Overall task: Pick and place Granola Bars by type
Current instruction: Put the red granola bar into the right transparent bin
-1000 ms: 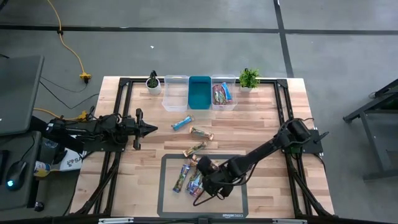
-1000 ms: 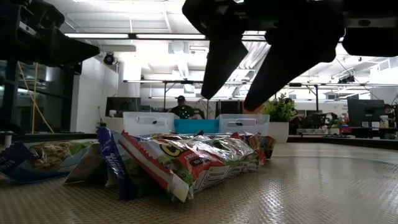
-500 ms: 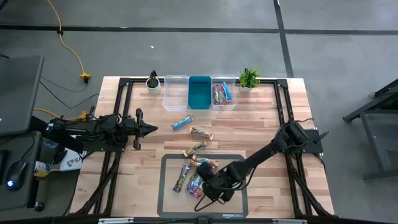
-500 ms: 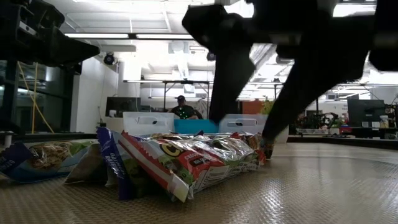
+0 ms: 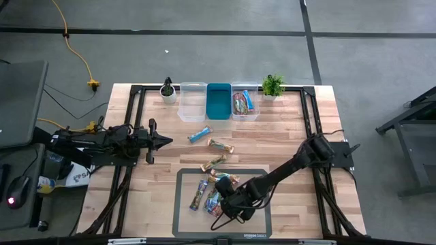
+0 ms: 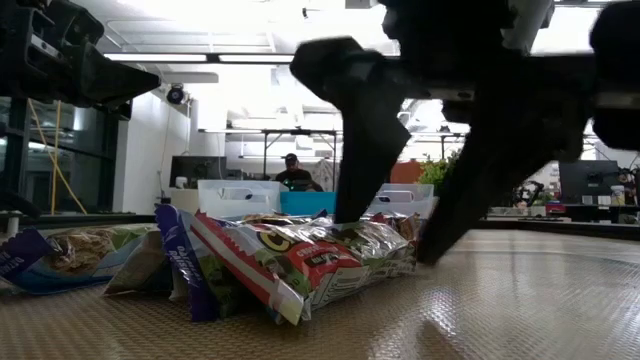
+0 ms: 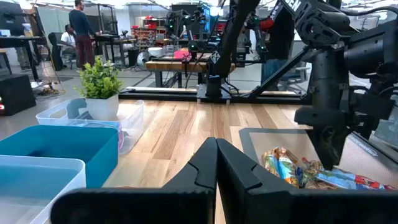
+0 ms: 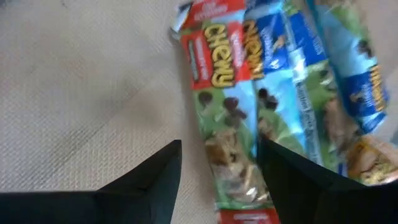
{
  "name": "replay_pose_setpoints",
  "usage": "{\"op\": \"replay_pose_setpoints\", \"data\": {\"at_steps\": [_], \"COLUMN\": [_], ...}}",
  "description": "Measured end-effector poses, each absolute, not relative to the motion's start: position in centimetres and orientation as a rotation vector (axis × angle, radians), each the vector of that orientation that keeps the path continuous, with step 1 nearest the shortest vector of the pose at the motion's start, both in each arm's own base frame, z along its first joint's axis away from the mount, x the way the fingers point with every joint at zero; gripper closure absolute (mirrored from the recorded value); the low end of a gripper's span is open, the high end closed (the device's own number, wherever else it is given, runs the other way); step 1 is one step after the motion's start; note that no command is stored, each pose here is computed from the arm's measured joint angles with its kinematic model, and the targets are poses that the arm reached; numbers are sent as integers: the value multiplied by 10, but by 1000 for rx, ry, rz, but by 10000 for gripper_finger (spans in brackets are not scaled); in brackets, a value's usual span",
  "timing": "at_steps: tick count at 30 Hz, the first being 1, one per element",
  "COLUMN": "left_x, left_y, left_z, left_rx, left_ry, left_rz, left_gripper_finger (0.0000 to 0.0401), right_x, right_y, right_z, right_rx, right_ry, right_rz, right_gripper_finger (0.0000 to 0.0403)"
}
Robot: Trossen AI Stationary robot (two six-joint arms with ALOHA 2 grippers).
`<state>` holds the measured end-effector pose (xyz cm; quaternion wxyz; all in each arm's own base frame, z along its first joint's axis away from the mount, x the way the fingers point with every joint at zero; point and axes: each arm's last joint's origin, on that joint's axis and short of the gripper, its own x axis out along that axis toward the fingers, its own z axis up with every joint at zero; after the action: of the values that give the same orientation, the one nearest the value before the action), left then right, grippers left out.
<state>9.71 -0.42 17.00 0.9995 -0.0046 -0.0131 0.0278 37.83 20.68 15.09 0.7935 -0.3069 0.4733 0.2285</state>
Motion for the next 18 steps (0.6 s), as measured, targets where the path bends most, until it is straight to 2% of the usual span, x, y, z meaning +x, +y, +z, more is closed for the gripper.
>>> {"op": "replay_pose_setpoints", "data": {"at_steps": [8,18], "left_x": [97,97], "left_y": [-4,-4], "left_z": [170,170], "left_rx": [-10,-9], "left_ry": [-26,-26], "left_rz": [55,55], "left_gripper_finger": [400,400], "right_x": [380,390], "right_y": [207,195], "right_z": [138,134], "right_rx": [-630,-353], "right_ry": [1049,1102], "right_rz": [479,437], "right_gripper_finger": [201,238]}}
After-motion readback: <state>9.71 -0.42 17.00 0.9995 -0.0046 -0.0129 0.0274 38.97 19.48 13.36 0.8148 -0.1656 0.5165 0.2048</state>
